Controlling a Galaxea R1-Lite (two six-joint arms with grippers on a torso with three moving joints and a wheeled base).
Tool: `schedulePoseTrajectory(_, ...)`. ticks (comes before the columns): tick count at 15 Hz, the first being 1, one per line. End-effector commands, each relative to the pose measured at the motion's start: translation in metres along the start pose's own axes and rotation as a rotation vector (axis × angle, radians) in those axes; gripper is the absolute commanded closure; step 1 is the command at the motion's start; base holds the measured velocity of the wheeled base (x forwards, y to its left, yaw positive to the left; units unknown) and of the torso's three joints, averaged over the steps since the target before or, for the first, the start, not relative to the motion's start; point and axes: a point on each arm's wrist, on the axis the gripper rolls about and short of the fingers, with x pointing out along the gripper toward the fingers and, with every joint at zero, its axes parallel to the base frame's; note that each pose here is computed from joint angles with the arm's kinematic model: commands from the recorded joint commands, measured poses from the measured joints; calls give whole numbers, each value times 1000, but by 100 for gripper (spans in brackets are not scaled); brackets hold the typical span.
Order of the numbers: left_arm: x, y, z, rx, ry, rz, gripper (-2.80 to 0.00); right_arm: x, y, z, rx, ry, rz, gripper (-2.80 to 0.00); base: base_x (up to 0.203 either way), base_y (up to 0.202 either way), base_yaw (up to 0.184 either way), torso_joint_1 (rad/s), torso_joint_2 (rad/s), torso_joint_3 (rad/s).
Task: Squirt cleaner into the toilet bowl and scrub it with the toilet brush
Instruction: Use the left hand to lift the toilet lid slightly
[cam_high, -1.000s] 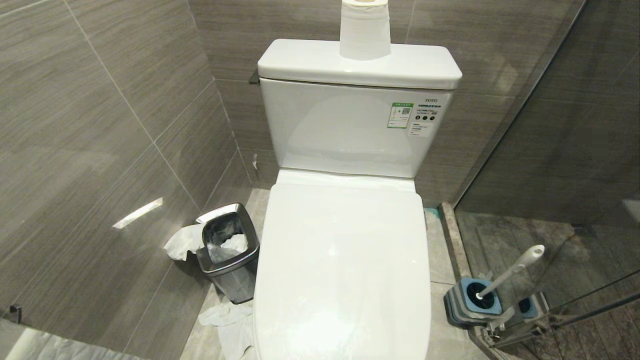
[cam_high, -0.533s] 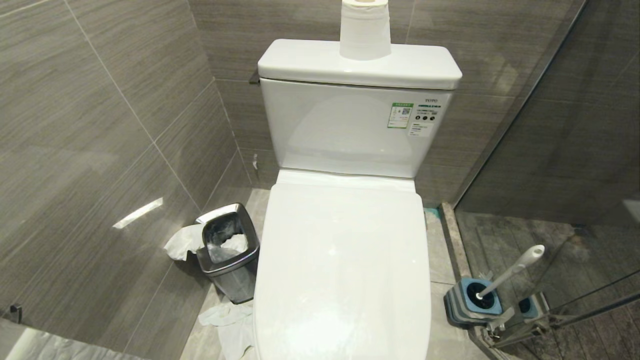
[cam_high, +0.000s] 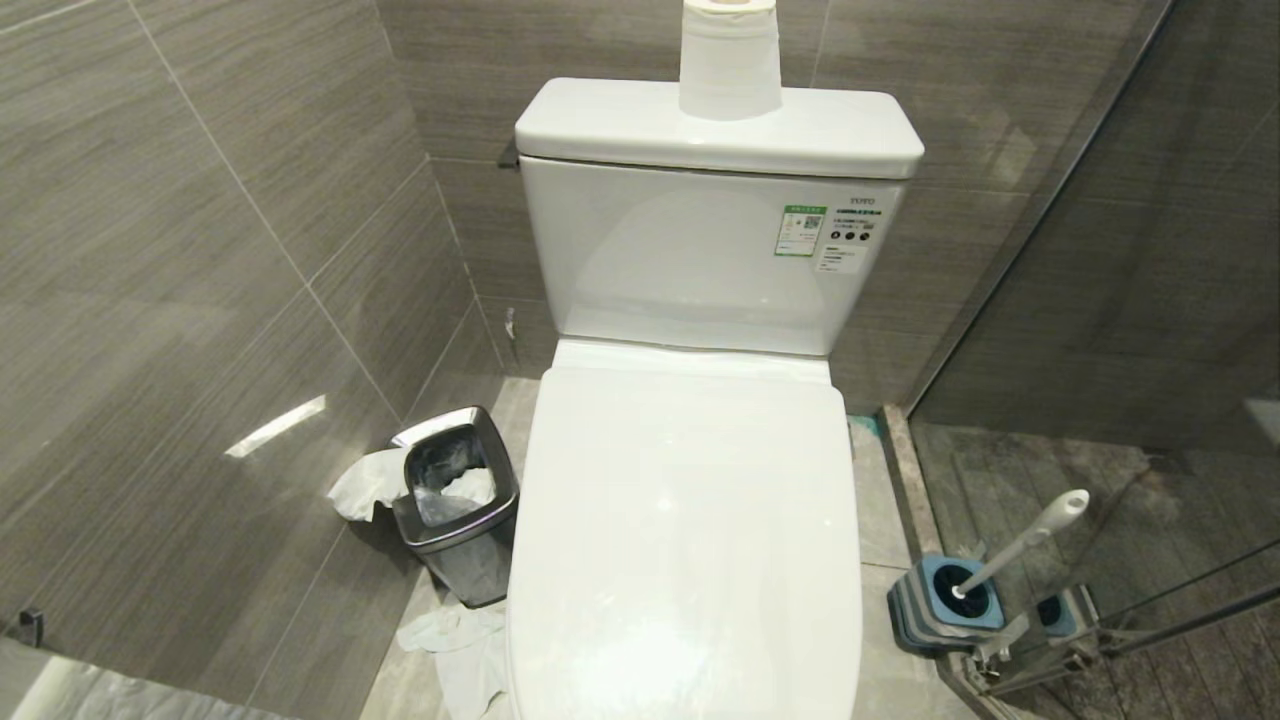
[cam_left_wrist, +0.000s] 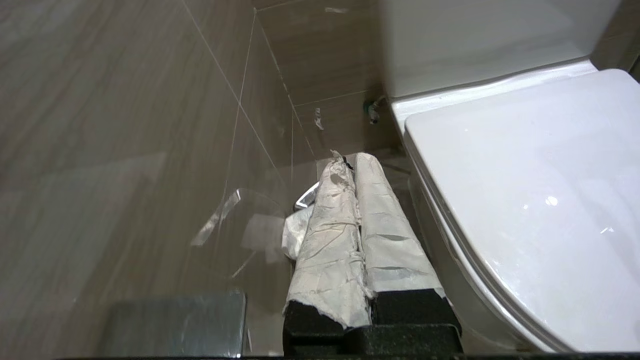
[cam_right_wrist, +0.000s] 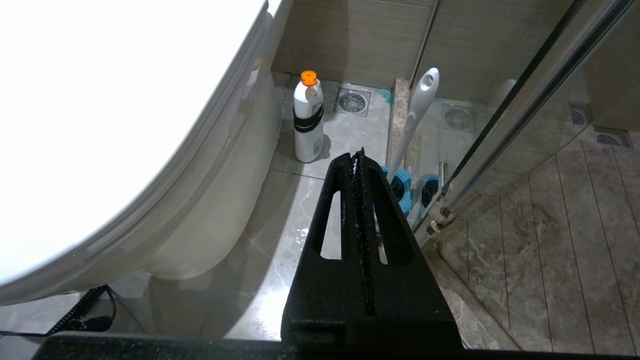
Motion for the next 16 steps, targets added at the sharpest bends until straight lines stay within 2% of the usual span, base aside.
schedulePoseTrajectory(1, 50, 10, 11, -1, 69, -15, 0, 0, 0, 0, 0, 1, 0, 0, 0, 0, 0, 0, 0, 0)
schedulePoseTrajectory(5, 90, 17, 16, 2, 83, -15, 0, 0, 0, 0, 0, 1, 0, 0, 0, 0, 0, 0, 0, 0)
schedulePoseTrajectory(9, 133, 22, 12, -11, 167, -47, 0, 0, 0, 0, 0, 1, 0, 0, 0, 0, 0, 0, 0, 0)
schedulePoseTrajectory(16, 208, 11, -35, -37, 368, -200, 0, 0, 0, 0, 0, 1, 0, 0, 0, 0, 0, 0, 0, 0)
